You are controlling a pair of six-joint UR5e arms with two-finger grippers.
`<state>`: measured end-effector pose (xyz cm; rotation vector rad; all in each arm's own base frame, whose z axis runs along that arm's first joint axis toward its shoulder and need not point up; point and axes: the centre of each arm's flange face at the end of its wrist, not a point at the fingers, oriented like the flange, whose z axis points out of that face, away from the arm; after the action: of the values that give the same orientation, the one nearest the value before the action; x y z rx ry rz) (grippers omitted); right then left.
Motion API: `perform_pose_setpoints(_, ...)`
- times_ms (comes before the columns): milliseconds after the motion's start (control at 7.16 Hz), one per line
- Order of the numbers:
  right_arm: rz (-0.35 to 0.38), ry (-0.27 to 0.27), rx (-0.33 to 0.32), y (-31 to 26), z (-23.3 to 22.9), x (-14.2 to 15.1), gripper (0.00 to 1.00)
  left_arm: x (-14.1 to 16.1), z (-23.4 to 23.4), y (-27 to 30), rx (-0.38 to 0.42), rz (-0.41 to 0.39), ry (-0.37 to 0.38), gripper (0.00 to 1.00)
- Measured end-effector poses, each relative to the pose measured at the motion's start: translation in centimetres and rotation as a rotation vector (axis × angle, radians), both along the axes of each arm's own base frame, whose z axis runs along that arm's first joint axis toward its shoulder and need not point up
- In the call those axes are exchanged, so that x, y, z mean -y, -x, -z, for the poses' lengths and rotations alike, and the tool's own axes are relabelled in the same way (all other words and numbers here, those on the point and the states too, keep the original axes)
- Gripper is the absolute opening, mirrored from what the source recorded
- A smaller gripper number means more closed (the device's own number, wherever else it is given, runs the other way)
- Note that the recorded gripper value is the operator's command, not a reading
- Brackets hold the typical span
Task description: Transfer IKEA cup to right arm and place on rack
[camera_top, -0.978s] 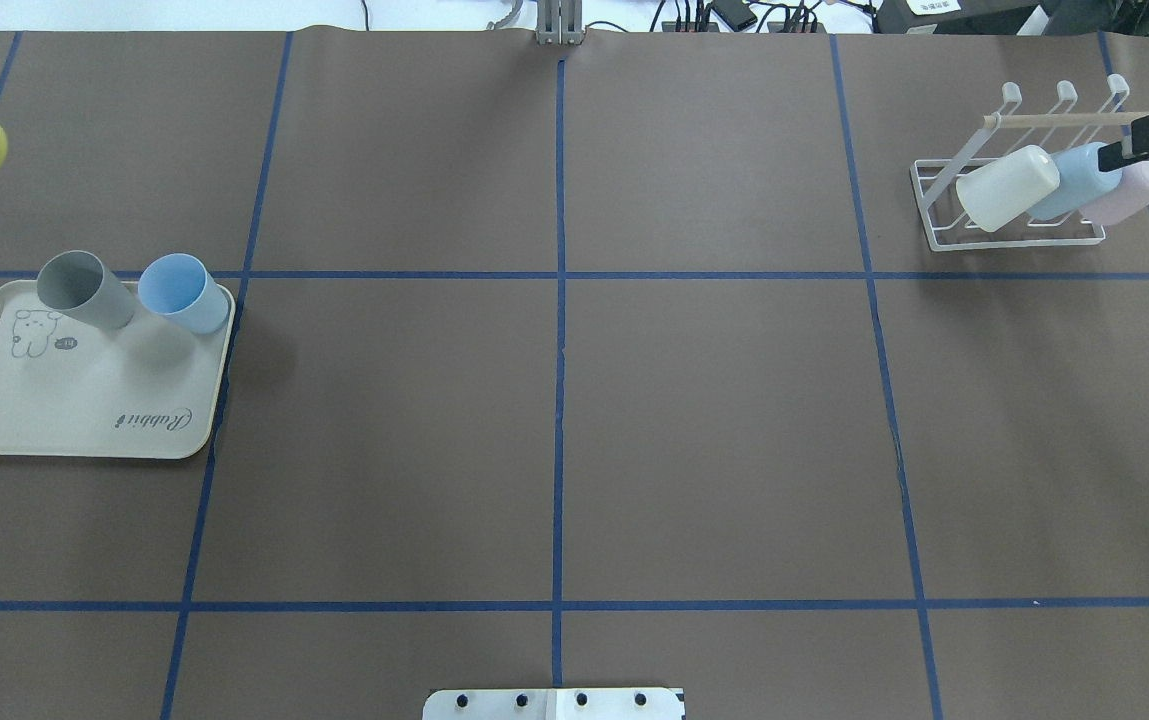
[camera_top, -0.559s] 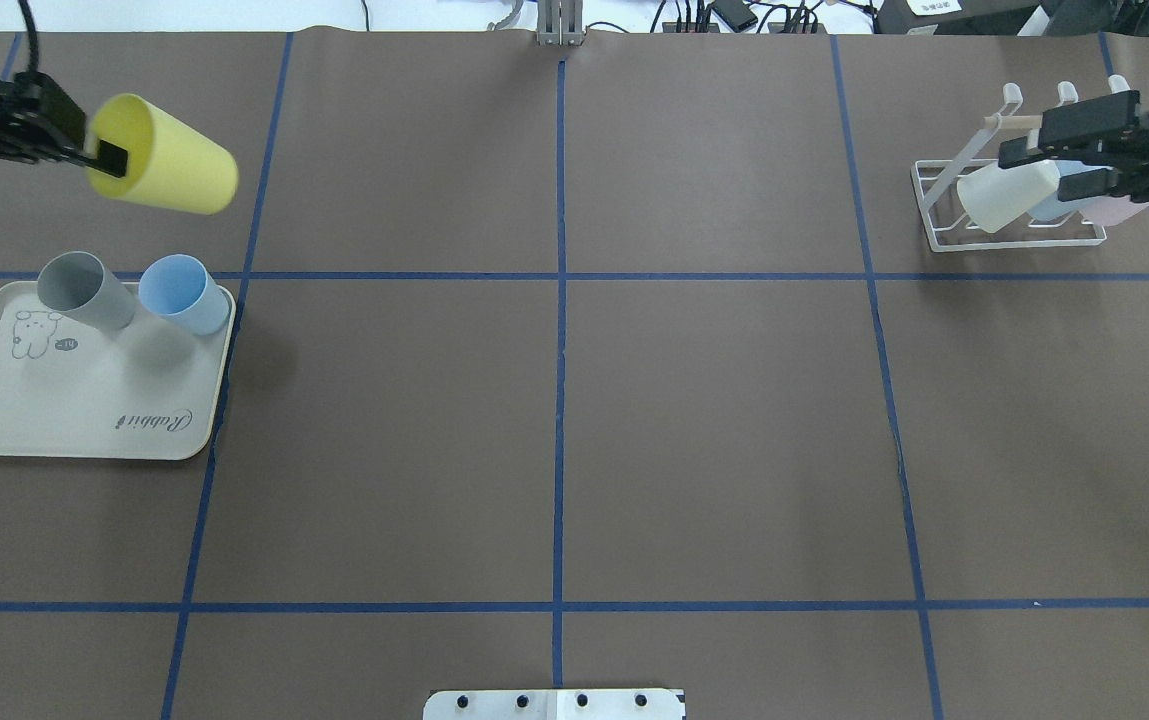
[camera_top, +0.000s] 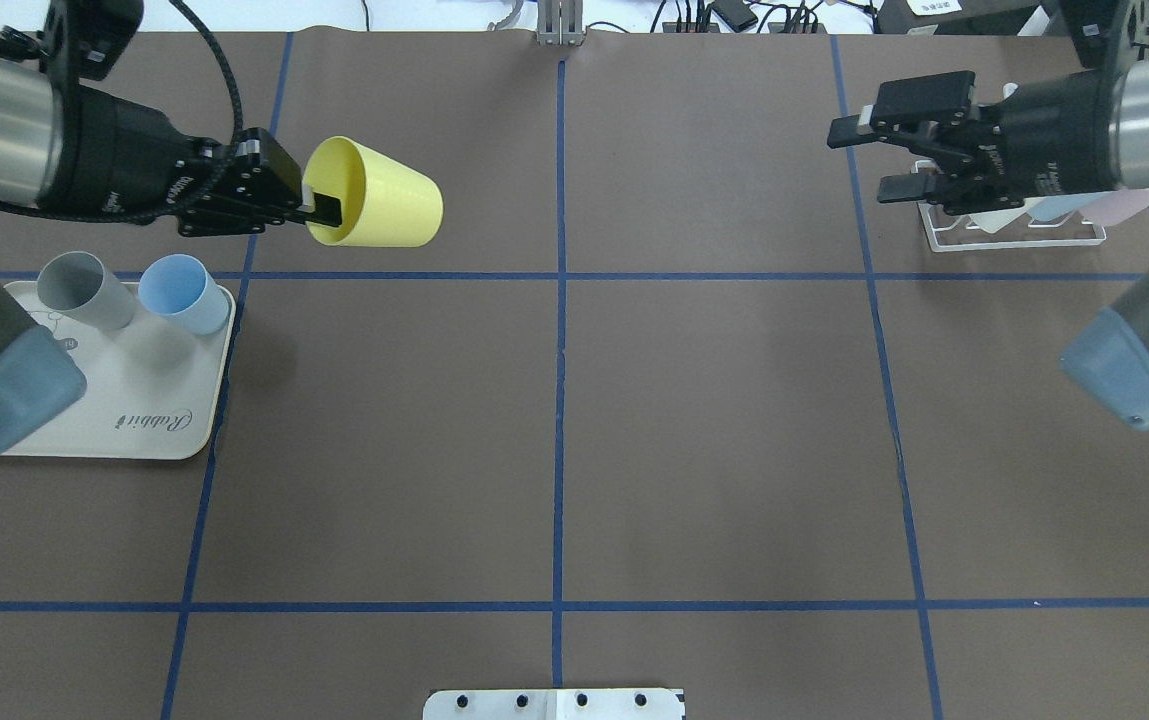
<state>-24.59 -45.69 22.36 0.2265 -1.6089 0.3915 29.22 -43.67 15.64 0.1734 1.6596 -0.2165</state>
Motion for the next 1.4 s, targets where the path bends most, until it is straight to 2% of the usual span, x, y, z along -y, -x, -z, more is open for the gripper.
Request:
perform_pose_setpoints(140,0.003,0.022,0.036,0.9,1.2,-0.6,1.0,-0.8,2.0,-1.2,-0.077,0.03,-0.015,0.0)
perform_pose_setpoints(419,0.018,0.088,0.117,1.7,3.9,-1.2,1.0,-2.2,3.2,-2.6,-0.266,0.076,0.03,0.0)
perform_pose_setpoints(698,0.006,0.188,0.25,2.6,7.7,-2.4,1.0,-2.7,2.7,-3.3,-0.455,0.103,0.069,0.0)
perform_pose_setpoints(978,0.041,0.267,0.378,3.3,11.7,-4.1,1.0,-2.6,0.5,-4.4,-0.622,0.082,0.101,0.0)
perform_pose_setpoints(1397,0.085,0.319,0.471,3.3,13.9,-5.4,1.0,-2.9,-0.2,-4.2,-0.727,0.039,0.115,0.0)
